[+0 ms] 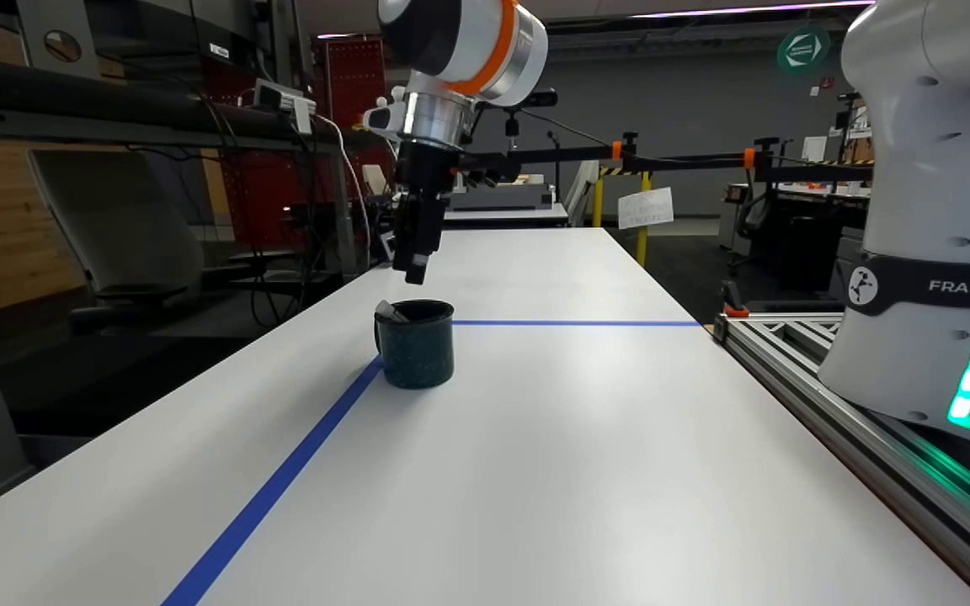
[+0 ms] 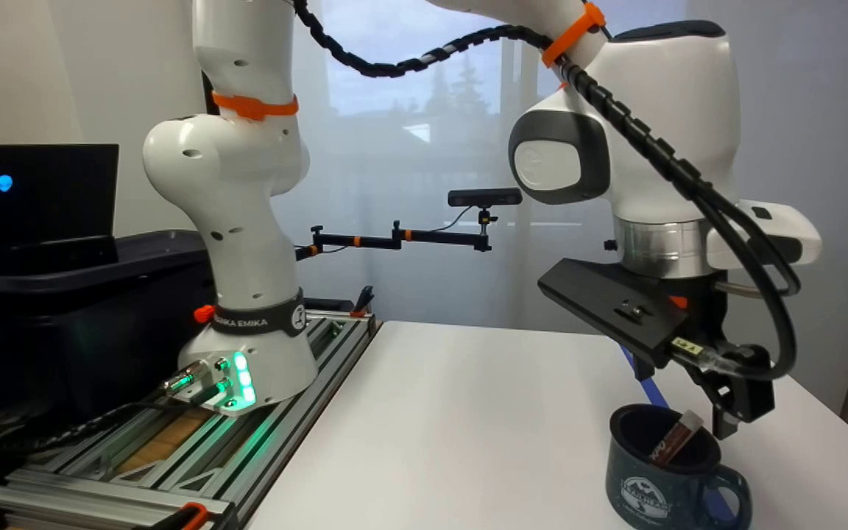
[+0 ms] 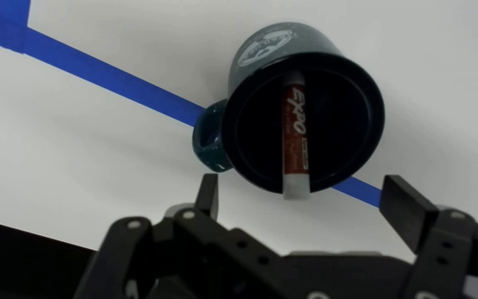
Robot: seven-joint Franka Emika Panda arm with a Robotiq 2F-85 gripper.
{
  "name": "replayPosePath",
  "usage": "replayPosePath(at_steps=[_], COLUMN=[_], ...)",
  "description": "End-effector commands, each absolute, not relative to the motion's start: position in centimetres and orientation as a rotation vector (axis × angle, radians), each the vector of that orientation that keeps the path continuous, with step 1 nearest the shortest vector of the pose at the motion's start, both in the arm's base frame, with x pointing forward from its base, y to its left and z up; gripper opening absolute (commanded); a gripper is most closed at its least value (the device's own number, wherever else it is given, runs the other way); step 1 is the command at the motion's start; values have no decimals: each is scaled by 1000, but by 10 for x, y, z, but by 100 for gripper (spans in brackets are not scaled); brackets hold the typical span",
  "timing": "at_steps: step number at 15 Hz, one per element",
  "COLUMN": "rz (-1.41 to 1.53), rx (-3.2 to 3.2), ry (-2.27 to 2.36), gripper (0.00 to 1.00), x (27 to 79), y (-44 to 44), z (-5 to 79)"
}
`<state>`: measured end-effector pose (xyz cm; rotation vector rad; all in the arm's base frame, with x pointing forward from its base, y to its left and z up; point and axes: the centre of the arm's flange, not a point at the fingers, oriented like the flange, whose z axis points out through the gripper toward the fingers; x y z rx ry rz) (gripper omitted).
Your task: Remove the marker from the cup and place it to the left of the mug
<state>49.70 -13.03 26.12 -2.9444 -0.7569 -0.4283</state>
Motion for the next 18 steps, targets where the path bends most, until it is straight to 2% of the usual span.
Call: replayPosePath(at_steps=[1,8,10,11,12,14,18], rz=[-424,-388,-381,-381,-383,-395,-431], rx=[-2945,-2941,-2935,-2935,-2936,-2949,-2931], ry=[-757,-737,-730,-725,-721,-704,-658], gripper=[100,100,83,66,58,52,54], x=[498,503,503,503,503,503,504], y=[-131,-125,-122,-121,-120,-120,-120], z=[260,242,241,242,242,243,237])
